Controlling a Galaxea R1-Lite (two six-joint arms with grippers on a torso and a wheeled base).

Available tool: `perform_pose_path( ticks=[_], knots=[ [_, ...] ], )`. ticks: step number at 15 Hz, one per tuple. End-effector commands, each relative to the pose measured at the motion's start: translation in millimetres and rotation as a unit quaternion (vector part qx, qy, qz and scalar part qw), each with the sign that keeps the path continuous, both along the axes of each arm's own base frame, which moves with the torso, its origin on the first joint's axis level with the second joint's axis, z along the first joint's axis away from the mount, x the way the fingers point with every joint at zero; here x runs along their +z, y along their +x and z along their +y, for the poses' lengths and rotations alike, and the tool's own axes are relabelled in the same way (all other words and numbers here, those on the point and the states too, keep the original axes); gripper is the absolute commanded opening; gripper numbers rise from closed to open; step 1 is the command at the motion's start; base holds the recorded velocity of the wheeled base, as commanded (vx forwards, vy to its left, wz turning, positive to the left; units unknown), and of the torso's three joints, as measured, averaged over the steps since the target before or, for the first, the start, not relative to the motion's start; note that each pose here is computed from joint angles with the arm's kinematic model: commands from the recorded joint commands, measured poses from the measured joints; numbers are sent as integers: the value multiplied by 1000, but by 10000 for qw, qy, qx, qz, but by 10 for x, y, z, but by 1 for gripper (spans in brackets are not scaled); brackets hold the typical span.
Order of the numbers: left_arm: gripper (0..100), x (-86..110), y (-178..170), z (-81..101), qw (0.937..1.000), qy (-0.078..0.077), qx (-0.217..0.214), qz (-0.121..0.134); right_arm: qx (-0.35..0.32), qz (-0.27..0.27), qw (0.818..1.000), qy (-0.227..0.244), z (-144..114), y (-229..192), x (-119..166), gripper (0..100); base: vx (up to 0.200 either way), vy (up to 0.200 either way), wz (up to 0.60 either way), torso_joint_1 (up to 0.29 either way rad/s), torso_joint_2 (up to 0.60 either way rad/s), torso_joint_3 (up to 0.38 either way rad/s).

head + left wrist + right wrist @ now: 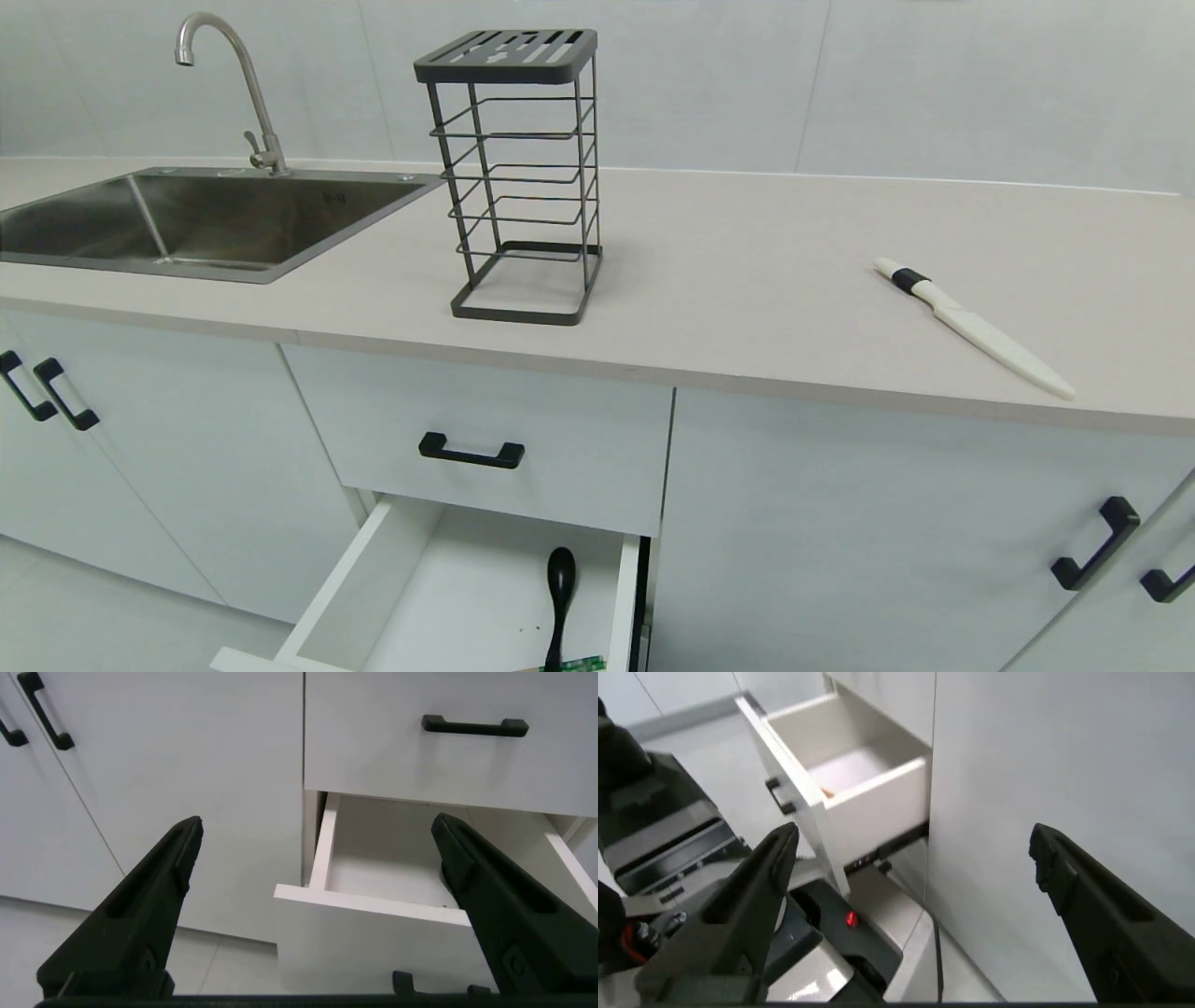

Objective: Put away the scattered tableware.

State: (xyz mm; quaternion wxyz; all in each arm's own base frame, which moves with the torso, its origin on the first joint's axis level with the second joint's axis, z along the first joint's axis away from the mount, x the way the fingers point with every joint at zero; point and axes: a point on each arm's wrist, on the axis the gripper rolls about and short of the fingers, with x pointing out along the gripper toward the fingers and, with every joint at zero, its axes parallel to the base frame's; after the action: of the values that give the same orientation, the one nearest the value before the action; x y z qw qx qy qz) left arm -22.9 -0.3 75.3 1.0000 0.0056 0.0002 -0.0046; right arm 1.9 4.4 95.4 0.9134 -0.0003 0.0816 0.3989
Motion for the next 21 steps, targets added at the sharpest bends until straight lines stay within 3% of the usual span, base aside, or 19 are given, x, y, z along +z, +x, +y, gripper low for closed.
perform_pose_path(
  ticks=[1, 3, 4, 6, 7, 9, 12, 13, 14, 16, 17, 19, 21],
  knots=[
    [100, 0, 1, 0, 10000, -3, 7, 6, -64, -303, 9992, 271, -50, -54, 17, 100, 0, 0, 0, 0, 0, 0],
    [100, 0, 1, 0, 10000, 5, 7, 6, -248, -332, 9987, 285, -49, -53, 51, 100, 0, 0, 0, 0, 0, 0],
    [100, 0, 1, 0, 10000, -3, 0, 6, -982, -277, 9946, 195, -26, -24, 107, 100, 0, 0, 0, 0, 0, 0],
    [100, 0, 1, 0, 10000, -3, 0, 6, -1841, -304, 9824, 118, -18, -6, 144, 100, 0, 0, 0, 0, 0, 0],
    [100, 0, 1, 0, 10000, -3, 0, 6, -1841, -304, 9824, 118, -18, -6, 144, 100, 0, 0, 0, 0, 0, 0],
    [100, 0, 1, 0, 10000, 5, 7, 6, -2808, -595, 9576, 242, -20, -21, 334, 100, 0, 0, 0, 0, 0, 0],
    [100, 0, 1, 0, 10000, 5, 0, 5, -3088, -853, 9466, 350, -18, -112, 254, 100, 0, 0, 0, 0, 0, 0],
    [100, 0, 1, 0, 10000, 5, 0, 5, -3407, -1013, 9340, 361, -7, -161, 172, 100, 0, 0, 0, 0, 0, 0],
    [100, 0, 1, 0, 10000, 5, 0, 5, -3364, -1013, 9356, 359, 0, -180, 69, 100, 0, 0, 0, 0, 0, 0],
    [100, 0, 1, 0, 10000, 5, 0, 5, -3309, -673, 9410, 232, -4, -205, -138, 100, 0, 0, 0, 0, 0, 0],
    [100, 0, 1, 0, 10000, 5, 0, 5, -3304, -800, 9401, 251, -9, -235, -137, 100, 0, 0, 0, 0, 0, 0],
    [100, 0, 1, -1, 10000, 13, -16, 5, -3923, -896, 9153, -175, -41, -247, -194, 100, 0, 0, 0, 0, 0, 0],
    [100, 0, 1, -1, 10000, 13, -16, 5, -3839, -874, 9191, -168, -39, -247, -194, 100, 0, 0, 0, 0, 0, 0]
  ],
)
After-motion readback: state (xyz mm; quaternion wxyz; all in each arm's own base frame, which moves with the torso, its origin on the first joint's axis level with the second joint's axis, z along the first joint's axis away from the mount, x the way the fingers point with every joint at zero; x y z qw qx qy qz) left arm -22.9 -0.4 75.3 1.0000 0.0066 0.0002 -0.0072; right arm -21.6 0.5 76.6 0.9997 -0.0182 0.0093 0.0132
